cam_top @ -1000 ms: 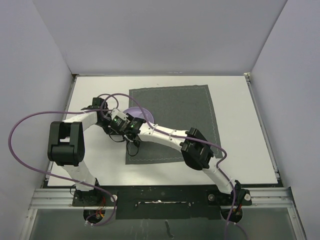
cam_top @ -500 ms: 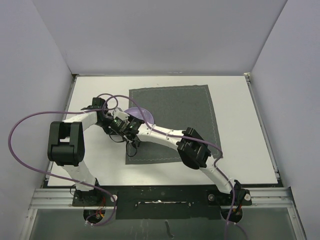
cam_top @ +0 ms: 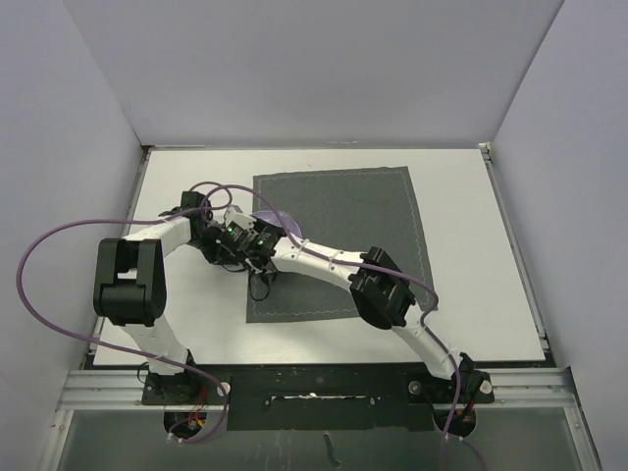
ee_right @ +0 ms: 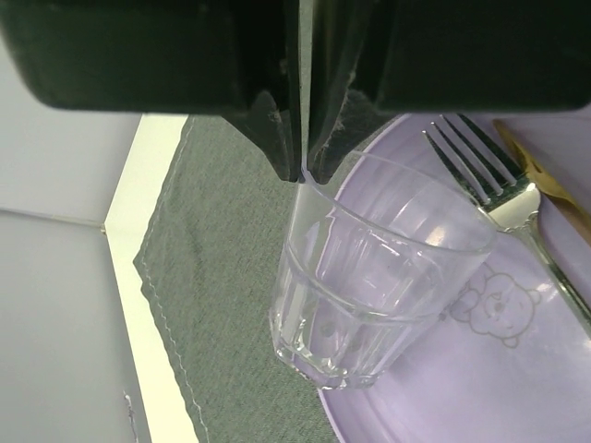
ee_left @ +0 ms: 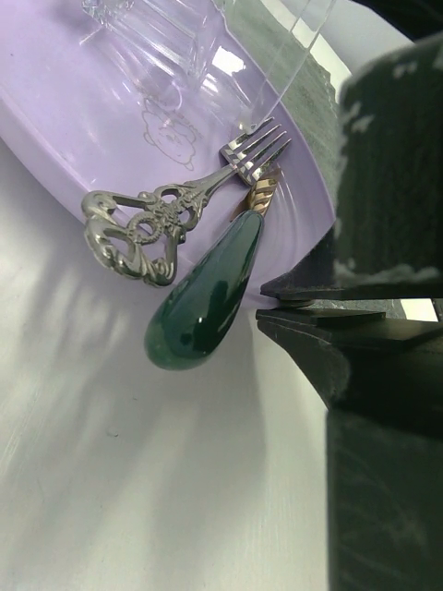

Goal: Set the dinner table for one person
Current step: Pick up the cup at the center of the board, then place the cup on the napkin.

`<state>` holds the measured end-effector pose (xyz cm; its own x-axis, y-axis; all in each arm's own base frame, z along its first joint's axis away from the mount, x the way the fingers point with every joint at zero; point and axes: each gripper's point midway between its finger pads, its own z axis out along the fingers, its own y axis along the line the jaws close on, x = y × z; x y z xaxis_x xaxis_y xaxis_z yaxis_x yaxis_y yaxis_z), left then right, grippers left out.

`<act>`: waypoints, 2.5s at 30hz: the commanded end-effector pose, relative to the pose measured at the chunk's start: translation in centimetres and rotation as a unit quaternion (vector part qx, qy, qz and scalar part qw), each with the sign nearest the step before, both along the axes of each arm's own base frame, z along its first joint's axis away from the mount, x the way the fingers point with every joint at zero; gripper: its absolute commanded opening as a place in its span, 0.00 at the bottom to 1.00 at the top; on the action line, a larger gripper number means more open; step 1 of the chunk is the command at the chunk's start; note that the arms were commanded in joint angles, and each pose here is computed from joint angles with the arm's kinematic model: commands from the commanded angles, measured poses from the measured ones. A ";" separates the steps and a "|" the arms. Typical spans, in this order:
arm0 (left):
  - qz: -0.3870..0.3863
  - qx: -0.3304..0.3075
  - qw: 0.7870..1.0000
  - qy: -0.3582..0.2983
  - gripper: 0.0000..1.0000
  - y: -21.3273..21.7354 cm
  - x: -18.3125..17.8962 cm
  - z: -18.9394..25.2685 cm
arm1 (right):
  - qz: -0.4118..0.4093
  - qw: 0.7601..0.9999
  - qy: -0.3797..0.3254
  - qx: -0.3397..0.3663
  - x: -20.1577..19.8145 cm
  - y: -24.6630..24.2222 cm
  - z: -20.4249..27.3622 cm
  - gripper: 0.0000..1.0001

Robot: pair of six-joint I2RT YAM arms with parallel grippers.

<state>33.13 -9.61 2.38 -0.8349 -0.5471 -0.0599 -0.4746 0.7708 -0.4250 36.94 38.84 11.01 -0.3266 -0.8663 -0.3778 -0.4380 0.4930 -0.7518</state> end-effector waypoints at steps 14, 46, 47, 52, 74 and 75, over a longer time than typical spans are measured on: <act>-0.029 -0.014 0.999 -0.028 0.00 -0.8 0.7 0.7 | -0.022 0.984 -0.024 0.176 2.9 -6.1 17.6 0.00; -0.044 -0.037 0.998 -0.038 0.00 -1.8 0.8 1.0 | -0.267 0.831 0.206 0.442 10.6 -30.1 10.8 0.00; -0.044 -0.036 0.998 -0.037 0.00 -1.8 0.7 1.0 | -0.268 0.829 0.210 0.443 10.7 -30.1 10.3 0.00; -0.045 -0.035 0.998 -0.036 0.00 -1.7 0.7 0.9 | -0.278 0.821 0.229 0.443 11.5 -30.3 8.1 0.00; -0.045 -0.020 0.998 -0.034 0.00 -1.3 0.8 1.2 | -0.293 0.823 0.235 0.425 14.0 -31.0 3.9 0.00; -0.046 -0.020 0.998 -0.034 0.00 -1.3 0.8 1.2 | -0.294 0.824 0.235 0.425 14.1 -31.0 3.7 0.00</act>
